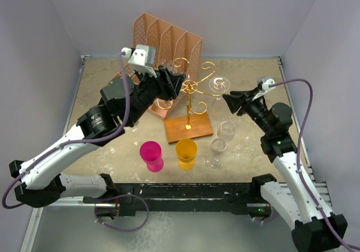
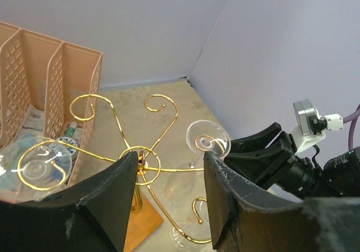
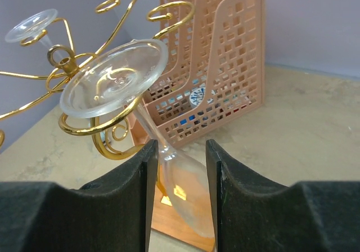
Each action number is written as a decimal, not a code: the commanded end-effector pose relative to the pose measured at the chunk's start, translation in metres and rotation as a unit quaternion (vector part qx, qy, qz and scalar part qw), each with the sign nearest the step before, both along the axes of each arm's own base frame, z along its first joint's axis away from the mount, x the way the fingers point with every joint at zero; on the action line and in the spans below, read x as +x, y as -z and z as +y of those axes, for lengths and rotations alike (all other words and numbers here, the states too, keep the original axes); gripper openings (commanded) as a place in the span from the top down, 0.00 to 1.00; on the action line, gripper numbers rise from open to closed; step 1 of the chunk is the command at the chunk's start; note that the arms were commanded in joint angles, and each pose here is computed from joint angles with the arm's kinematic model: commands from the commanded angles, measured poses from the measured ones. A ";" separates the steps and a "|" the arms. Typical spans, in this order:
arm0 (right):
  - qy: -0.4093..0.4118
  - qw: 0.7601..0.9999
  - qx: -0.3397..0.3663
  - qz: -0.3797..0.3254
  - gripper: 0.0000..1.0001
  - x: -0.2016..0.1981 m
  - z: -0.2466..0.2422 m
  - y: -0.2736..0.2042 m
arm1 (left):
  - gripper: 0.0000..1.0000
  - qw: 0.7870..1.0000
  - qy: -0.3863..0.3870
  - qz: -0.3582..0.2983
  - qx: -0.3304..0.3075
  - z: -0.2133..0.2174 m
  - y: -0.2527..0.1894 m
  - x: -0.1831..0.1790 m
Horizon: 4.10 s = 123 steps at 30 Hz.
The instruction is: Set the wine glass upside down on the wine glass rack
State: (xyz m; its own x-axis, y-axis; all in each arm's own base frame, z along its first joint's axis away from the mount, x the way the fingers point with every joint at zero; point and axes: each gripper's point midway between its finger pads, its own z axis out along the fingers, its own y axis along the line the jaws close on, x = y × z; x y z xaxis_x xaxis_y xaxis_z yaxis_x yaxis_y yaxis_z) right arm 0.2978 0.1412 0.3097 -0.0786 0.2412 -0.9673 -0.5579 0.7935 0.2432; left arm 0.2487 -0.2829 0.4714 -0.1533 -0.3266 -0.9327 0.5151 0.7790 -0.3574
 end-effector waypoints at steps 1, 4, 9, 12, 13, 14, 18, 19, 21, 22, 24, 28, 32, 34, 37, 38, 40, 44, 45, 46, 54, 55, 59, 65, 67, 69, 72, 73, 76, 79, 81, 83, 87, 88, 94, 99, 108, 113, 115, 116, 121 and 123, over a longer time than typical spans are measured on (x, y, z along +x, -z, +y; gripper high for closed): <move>0.044 0.999 0.016 -0.004 0.58 -0.005 -0.015 -0.017 | 0.52 1.000 0.009 -0.001 -0.025 0.011 -0.014 -0.011; 0.060 0.998 0.019 0.009 0.58 -0.006 -0.021 -0.019 | 0.52 1.000 0.010 0.002 -0.021 0.013 -0.012 -0.013; 0.125 0.989 0.064 0.044 0.57 -0.011 -0.041 -0.034 | 0.50 1.000 0.014 0.014 -0.013 0.020 -0.007 -0.020; 0.155 0.976 0.102 0.116 0.55 -0.021 -0.049 -0.023 | 0.49 1.000 0.011 0.023 -0.005 0.030 0.002 -0.024; 0.164 0.971 0.106 0.138 0.56 -0.024 -0.051 -0.016 | 0.48 1.000 0.008 0.026 -0.007 0.035 0.004 -0.027; 0.172 0.965 0.112 0.161 0.56 -0.027 -0.053 -0.009 | 0.48 1.000 0.007 0.028 -0.007 0.039 0.007 -0.029; 0.220 0.936 0.122 0.247 0.57 -0.037 -0.064 0.027 | 0.47 0.999 0.000 0.039 -0.012 0.060 0.018 -0.041; 0.237 0.927 0.122 0.263 0.58 -0.040 -0.069 0.034 | 0.47 0.999 -0.002 0.041 -0.013 0.066 0.021 -0.043; 0.274 0.906 0.122 0.299 0.58 -0.049 -0.080 0.053 | 0.47 0.999 -0.005 0.048 -0.011 0.075 0.029 -0.048; 0.271 0.903 0.121 0.312 0.57 -0.054 -0.078 0.058 | 0.47 0.999 -0.009 0.051 -0.010 0.080 0.032 -0.050; 0.246 0.908 0.118 0.319 0.57 -0.062 -0.071 0.060 | 0.47 0.998 -0.017 0.056 -0.013 0.089 0.036 -0.053; 0.247 0.909 0.108 0.317 0.54 -0.069 -0.074 0.061 | 0.47 0.998 -0.025 0.060 -0.018 0.100 0.042 -0.057; 0.231 0.908 0.059 0.345 0.55 -0.069 -0.070 0.083 | 0.46 0.997 -0.031 0.061 -0.018 0.107 0.047 -0.059; 0.224 0.908 0.045 0.352 0.56 -0.069 -0.068 0.089 | 0.46 0.997 -0.036 0.063 -0.013 0.109 0.050 -0.058; 0.213 0.909 0.021 0.357 0.52 -0.070 -0.067 0.099 | 0.46 0.997 -0.041 0.063 -0.006 0.109 0.056 -0.056; 0.205 0.909 0.014 0.363 0.50 -0.070 -0.065 0.104 | 0.46 0.997 -0.041 0.063 -0.005 0.108 0.057 -0.056; 0.194 0.909 0.004 0.370 0.48 -0.070 -0.062 0.111 | 0.46 0.997 -0.041 0.062 -0.001 0.106 0.058 -0.055; 0.189 0.908 -0.010 0.373 0.49 -0.066 -0.061 0.117 | 0.46 0.997 -0.041 0.059 0.002 0.106 0.057 -0.053; 0.183 0.908 -0.015 0.375 0.50 -0.065 -0.060 0.119 | 0.46 0.997 -0.042 0.058 0.002 0.106 0.057 -0.053; 0.179 0.907 -0.021 0.380 0.51 -0.064 -0.059 0.122 | 0.46 0.997 -0.043 0.057 0.002 0.106 0.057 -0.053; 0.156 0.901 -0.048 0.402 0.55 -0.060 -0.052 0.140 | 0.46 0.997 -0.053 0.049 0.002 0.113 0.057 -0.053; 0.155 0.901 -0.049 0.403 0.56 -0.060 -0.051 0.141 | 0.45 0.997 -0.054 0.049 0.002 0.113 0.057 -0.052; 0.151 0.896 -0.054 0.414 0.64 -0.058 -0.048 0.148 | 0.45 0.997 -0.056 0.044 0.004 0.113 0.056 -0.051; 0.185 0.899 -0.058 0.393 0.82 -0.044 -0.052 0.129 | 0.45 0.998 -0.058 0.036 0.007 0.115 0.052 -0.051; 0.208 0.899 -0.063 0.380 0.86 -0.040 -0.054 0.122 | 0.45 0.998 -0.062 0.032 0.007 0.117 0.050 -0.050; 0.224 0.896 -0.072 0.377 0.92 -0.038 -0.057 0.120 | 0.45 0.998 -0.063 0.028 0.008 0.117 0.047 -0.049; 0.244 0.897 -0.072 0.362 0.99 -0.032 -0.060 0.106 | 0.44 0.998 -0.062 0.025 0.011 0.115 0.045 -0.049; 0.249 0.897 -0.072 0.357 1.00 -0.030 -0.062 0.101 | 0.44 0.998 -0.061 0.024 0.011 0.115 0.044 -0.049; 0.261 0.900 -0.068 0.343 1.00 -0.026 -0.065 0.089 | 0.44 0.998 -0.059 0.023 0.012 0.114 0.042 -0.049; 0.268 0.899 -0.067 0.339 1.00 -0.024 -0.067 0.082 | 0.44 0.998 -0.055 0.020 0.006 0.113 0.038 -0.049; 0.277 0.901 -0.062 0.329 1.00 -0.024 -0.070 0.072 | 0.44 0.999 -0.049 0.018 0.000 0.112 0.034 -0.051; 0.292 0.903 -0.050 0.312 1.00 -0.023 -0.075 0.053 | 0.44 0.999 -0.043 0.015 -0.009 0.111 0.028 -0.053; 0.330 0.912 0.002 0.244 1.00 -0.024 -0.092 -0.007 | 0.43 0.999 -0.021 0.008 -0.035 0.104 0.015 -0.057; 0.341 0.913 0.017 0.225 1.00 -0.026 -0.097 -0.021 | 0.43 0.999 -0.015 0.007 -0.041 0.101 0.011 -0.058; 0.387 0.904 0.105 0.145 1.00 -0.040 -0.122 -0.075 | 0.42 0.996 0.010 0.011 -0.090 0.085 -0.011 -0.059; 0.411 0.892 0.157 0.104 1.00 -0.054 -0.138 -0.102 | 0.42 0.991 0.035 0.019 -0.125 0.065 -0.029 -0.057; 0.423 0.877 0.226 0.031 1.00 -0.075 -0.158 -0.154 | 0.42 0.983 0.066 0.031 -0.168 0.031 -0.046 -0.050; 0.311 0.902 0.293 -0.055 1.00 -0.097 -0.135 -0.215 | 0.42 0.974 0.073 0.043 -0.209 0.015 -0.059 -0.043; 0.275 0.906 0.312 -0.083 1.00 -0.104 -0.128 -0.233 | 0.42 0.967 0.079 0.045 -0.238 0.010 -0.067 -0.042; 0.258 0.906 0.322 -0.100 1.00 -0.108 -0.125 -0.243 | 0.42 0.963 0.081 0.048 -0.252 0.007 -0.070 -0.041; 0.143 0.909 0.356 -0.160 1.00 -0.121 -0.094 -0.277 | 0.42 0.938 0.109 0.058 -0.325 -0.010 -0.087 -0.038; 0.098 0.910 0.366 -0.171 1.00 -0.121 -0.079 -0.282 | 0.39 0.926 0.149 0.044 -0.345 -0.023 -0.101 -0.045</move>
State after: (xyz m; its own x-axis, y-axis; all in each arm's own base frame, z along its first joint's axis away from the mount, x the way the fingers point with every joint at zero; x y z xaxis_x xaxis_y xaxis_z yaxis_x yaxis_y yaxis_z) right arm 0.1967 0.0304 0.5387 0.3162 0.7162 -0.6221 -0.2662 0.6964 0.6664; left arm 0.2206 -0.2949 0.5128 -0.3577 -0.6778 -0.6424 0.5169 0.4292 -0.7407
